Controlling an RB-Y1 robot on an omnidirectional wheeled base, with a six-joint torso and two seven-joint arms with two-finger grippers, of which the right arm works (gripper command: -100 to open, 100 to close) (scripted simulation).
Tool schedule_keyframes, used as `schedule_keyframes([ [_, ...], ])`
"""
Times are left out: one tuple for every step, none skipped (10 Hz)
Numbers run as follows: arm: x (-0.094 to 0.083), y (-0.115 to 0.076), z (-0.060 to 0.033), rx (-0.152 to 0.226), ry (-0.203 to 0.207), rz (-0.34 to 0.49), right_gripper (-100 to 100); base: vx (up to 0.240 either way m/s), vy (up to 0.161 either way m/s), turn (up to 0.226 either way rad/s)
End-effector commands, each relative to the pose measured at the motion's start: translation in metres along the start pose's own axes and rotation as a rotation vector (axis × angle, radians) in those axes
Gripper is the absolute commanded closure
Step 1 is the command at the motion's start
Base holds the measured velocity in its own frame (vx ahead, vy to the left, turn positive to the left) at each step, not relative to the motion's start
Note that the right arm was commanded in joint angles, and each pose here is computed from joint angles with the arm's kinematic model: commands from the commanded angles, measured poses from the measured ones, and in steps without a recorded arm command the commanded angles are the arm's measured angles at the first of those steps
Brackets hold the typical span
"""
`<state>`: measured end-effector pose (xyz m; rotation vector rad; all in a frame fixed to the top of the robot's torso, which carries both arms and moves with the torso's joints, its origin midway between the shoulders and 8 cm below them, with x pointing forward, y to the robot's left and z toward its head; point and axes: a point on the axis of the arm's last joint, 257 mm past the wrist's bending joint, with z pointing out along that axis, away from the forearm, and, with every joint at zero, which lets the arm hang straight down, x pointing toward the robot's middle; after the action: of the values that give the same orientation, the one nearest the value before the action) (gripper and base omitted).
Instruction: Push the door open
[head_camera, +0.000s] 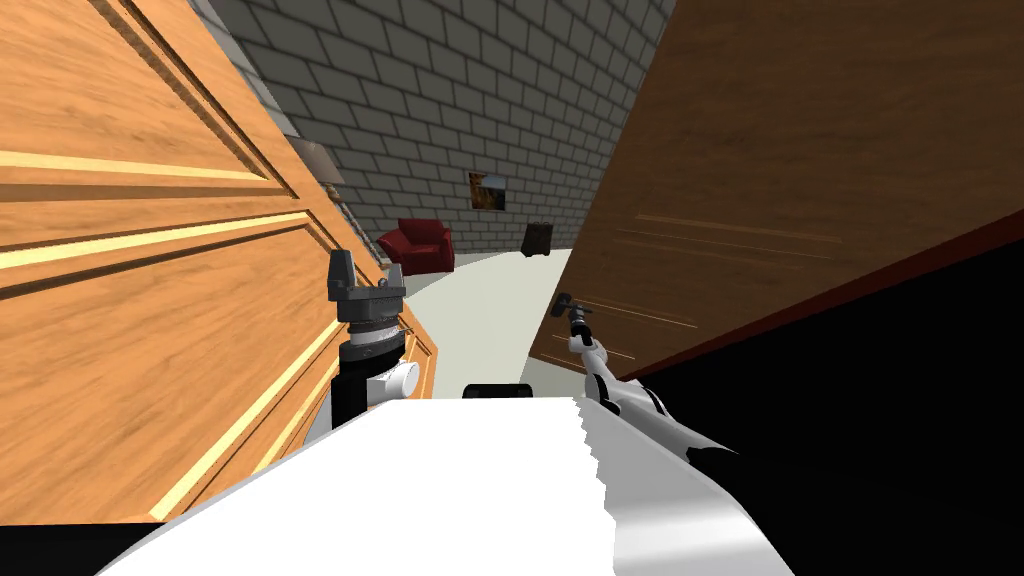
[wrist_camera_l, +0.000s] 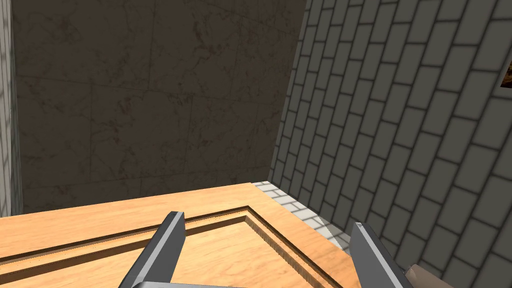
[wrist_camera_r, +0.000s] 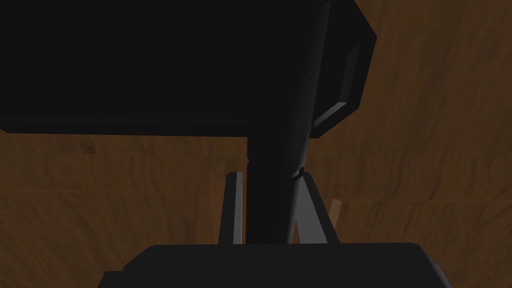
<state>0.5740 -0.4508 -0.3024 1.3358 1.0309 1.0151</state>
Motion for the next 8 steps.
schedule_keyframes([
  [-0.010, 0.006, 0.0002, -0.011, -0.018, -0.002, 100, 0.183, 0.031, -0.040],
  [-0.016, 0.006, -0.0005, -0.011, -0.030, -0.002, 100, 0.178, 0.038, -0.053],
  [-0.022, 0.006, -0.0013, -0.012, -0.042, -0.002, 100, 0.190, 0.008, -0.057],
  [-0.029, 0.006, -0.0022, -0.012, -0.054, -0.002, 100, 0.199, 0.040, -0.050],
  [-0.036, 0.006, -0.0033, -0.012, -0.067, -0.002, 100, 0.190, 0.065, -0.068],
  [-0.036, 0.006, -0.0033, -0.012, -0.067, -0.002, 100, 0.135, 0.032, -0.046],
  [-0.047, 0.006, -0.0051, -0.013, -0.088, -0.001, 100, 0.169, 0.024, -0.050],
  [-0.054, 0.006, -0.0064, -0.013, -0.102, -0.001, 100, 0.193, 0.039, -0.060],
])
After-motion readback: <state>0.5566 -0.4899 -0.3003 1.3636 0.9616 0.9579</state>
